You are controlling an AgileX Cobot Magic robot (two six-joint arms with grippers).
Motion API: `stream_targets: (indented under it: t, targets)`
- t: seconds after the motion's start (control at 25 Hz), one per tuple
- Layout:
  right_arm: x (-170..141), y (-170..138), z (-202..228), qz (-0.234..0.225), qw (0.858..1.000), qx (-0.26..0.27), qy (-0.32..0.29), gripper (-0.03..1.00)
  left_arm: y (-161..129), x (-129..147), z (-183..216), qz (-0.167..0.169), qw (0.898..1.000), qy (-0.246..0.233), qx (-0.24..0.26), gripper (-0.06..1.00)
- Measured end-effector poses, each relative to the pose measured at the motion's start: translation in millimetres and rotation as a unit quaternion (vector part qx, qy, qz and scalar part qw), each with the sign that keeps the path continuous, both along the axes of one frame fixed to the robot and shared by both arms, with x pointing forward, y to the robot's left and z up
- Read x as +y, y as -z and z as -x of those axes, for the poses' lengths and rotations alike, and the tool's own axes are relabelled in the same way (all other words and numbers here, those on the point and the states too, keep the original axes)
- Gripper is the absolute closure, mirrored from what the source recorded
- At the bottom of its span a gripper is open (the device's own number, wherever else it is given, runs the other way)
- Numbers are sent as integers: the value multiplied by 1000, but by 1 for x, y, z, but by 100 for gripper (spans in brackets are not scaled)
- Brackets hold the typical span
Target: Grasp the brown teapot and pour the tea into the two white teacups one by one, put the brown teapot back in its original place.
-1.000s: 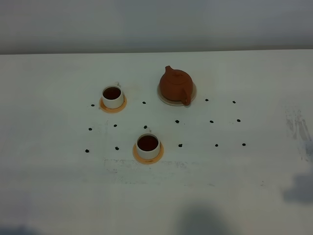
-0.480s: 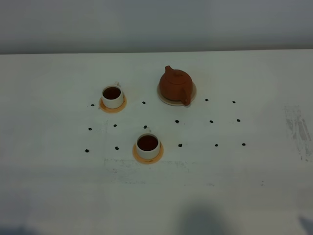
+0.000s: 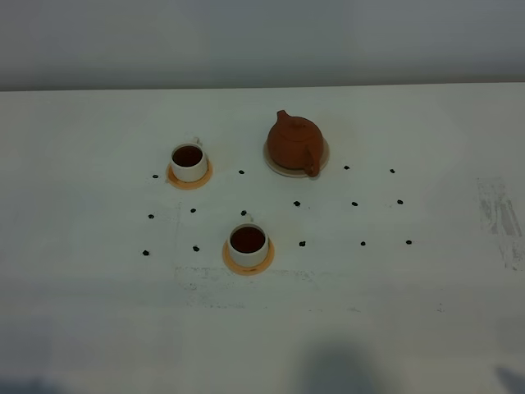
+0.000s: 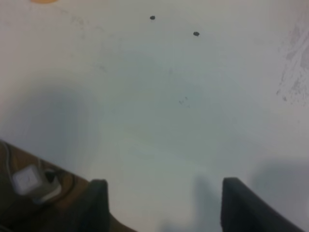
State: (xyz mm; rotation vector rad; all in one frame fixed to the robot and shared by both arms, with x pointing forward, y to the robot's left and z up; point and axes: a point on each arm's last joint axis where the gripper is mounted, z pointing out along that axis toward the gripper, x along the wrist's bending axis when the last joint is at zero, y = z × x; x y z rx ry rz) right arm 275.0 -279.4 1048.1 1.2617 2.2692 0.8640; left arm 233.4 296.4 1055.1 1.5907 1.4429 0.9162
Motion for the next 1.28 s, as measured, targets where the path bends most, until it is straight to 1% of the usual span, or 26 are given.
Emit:
stream_targets:
  t: [0.08, 0.2, 0.4, 0.56, 0.64, 0.76, 1.04, 1.28]
  targets:
    - [-1, 0, -1, -7, 1000, 4, 26, 48, 0, 0, 0, 0, 1000, 0, 0, 47]
    - [-3, 0, -2, -19, 997, 9, 79, 48, 0, 0, 0, 0, 1000, 0, 0, 47]
    - [-8, 0, -4, -35, 986, 13, 164, 48, 0, 0, 0, 0, 1000, 0, 0, 47]
    - [-11, 0, -5, -40, 977, 12, 209, 48, 0, 0, 0, 0, 1000, 0, 0, 47]
    - [-12, 0, -5, -35, 975, 10, 218, 48, 0, 0, 0, 0, 1000, 0, 0, 47]
    - [-13, -1, -3, -25, 976, -3, 216, 48, 0, 0, 0, 0, 1000, 0, 0, 47]
    - [-14, -3, 10, -26, 975, -45, 216, 48, 0, 0, 0, 0, 1000, 0, 0, 47]
    - [-15, -5, 25, -33, 971, -97, 215, 48, 0, 0, 0, 0, 1000, 0, 0, 47]
